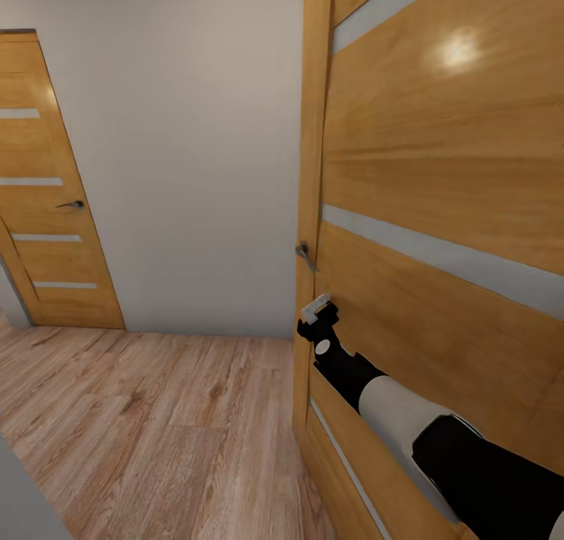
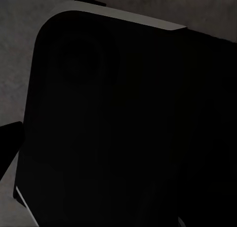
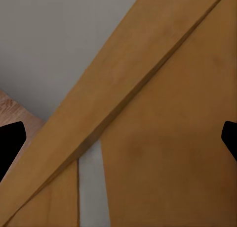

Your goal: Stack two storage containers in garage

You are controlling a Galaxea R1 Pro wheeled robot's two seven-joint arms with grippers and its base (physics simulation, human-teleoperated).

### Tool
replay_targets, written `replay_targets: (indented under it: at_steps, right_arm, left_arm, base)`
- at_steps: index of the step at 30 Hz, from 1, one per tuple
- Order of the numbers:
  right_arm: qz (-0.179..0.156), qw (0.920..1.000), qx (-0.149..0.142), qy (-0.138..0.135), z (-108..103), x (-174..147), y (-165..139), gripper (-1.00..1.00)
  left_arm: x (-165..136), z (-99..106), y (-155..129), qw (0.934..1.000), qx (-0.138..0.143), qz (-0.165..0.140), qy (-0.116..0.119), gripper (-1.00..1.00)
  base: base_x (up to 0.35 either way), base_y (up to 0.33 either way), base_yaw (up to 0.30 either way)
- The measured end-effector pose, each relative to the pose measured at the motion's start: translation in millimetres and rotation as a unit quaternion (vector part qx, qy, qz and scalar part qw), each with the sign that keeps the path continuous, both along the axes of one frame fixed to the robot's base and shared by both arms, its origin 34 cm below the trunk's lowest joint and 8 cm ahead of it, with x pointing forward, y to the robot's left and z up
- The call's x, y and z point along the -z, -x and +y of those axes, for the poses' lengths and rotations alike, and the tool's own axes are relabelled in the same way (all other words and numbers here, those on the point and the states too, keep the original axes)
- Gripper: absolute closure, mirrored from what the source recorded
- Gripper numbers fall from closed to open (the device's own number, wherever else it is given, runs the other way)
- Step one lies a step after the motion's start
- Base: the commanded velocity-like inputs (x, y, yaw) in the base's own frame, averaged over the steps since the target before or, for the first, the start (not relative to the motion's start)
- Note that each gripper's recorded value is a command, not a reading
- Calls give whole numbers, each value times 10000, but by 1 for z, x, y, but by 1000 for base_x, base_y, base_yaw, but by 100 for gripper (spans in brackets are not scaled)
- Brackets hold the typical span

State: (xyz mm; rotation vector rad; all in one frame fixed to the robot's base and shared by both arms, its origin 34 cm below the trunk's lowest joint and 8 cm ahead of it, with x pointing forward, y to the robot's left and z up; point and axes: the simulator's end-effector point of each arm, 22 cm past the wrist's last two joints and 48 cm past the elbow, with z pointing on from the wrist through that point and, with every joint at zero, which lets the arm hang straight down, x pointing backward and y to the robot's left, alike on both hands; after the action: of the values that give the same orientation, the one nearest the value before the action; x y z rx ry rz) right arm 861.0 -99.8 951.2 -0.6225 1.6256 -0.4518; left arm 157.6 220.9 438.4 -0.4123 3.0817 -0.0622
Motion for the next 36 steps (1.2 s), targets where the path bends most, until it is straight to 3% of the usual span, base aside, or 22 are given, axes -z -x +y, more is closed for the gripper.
replay_targets:
  at_steps: [18,25,36]
  right_arm:
    - [-118,9999,-62,-35,4,-7,-1,-100]
    - [-449,9986,285,-22,-12,-21,-3,-100]
    - [-527,9981,325,-30,-13,-26,-3,-100]
  left_arm:
    - [0,0,0,10000,-2,1,-2,-100]
    - [0,0,0,10000,0,0,0,-100]
    - [0,0,0,10000,0,-1,5,-100]
  base:
    - [0,0,0]
    - [0,0,96]
    - [0,0,161]
